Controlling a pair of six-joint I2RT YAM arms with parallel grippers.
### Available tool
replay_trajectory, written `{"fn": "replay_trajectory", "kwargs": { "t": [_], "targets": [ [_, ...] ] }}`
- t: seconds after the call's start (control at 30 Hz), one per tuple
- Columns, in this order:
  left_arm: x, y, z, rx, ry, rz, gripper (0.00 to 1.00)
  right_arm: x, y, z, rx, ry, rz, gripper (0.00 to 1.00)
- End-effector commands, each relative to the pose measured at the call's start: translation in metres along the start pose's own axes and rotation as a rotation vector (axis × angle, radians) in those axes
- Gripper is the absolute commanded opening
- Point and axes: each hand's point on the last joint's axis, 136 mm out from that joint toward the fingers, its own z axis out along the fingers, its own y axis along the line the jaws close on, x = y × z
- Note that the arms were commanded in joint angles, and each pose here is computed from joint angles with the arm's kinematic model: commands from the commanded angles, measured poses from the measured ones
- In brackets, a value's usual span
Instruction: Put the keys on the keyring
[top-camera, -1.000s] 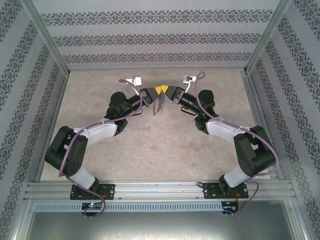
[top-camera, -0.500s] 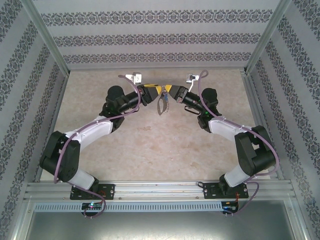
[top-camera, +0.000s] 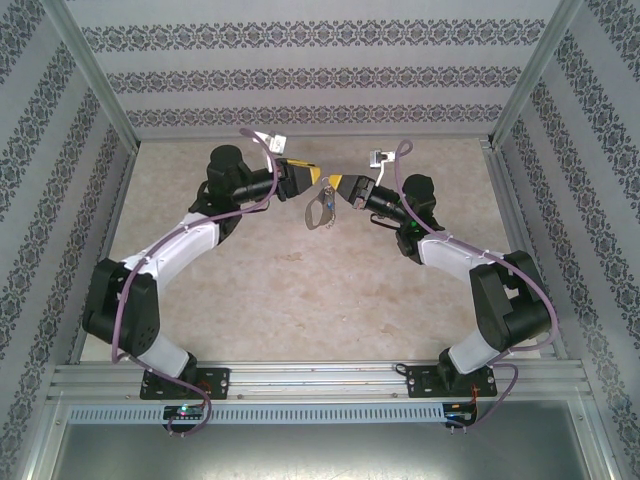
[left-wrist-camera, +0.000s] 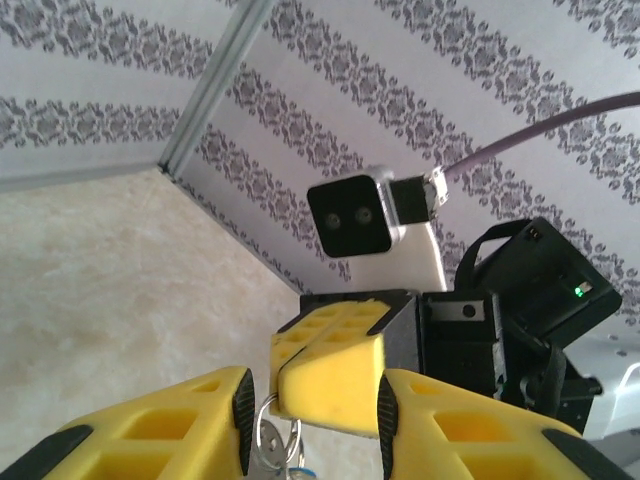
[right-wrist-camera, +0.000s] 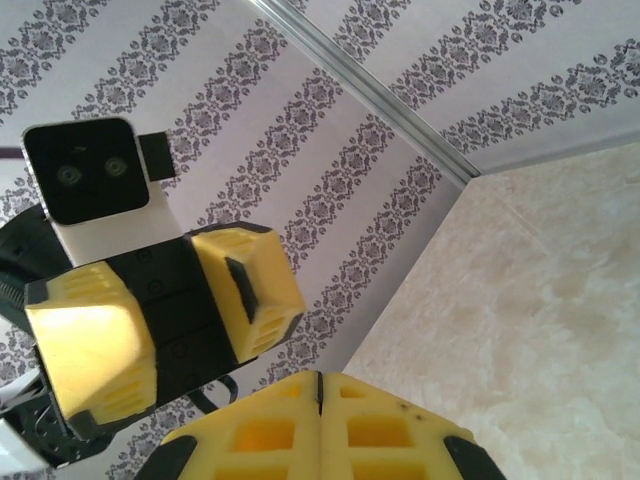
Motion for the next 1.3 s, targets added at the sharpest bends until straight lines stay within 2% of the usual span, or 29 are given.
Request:
{"fn": "replay_trajectory", "kwargs": {
  "t": [0.0, 0.63, 1.27],
  "targets": [
    [0.011, 0.002, 0.003, 0.037, 0.087, -0.002, 0.38, -0.01, 0.017, 0.001, -0.051, -0.004, -0.076, 0.0],
    [0.024, 0.005, 0.009, 0.087, 0.16, -0.033, 0.37, -0.009, 0.018, 0.001, -0.052, -0.003, -0.075, 0.0],
    [0.025, 0.013, 0.012, 0.065, 0.15, -0.023, 0.37, -0.006, 0.017, 0.0, -0.046, 0.001, -0.076, 0.0]
  ]
}}
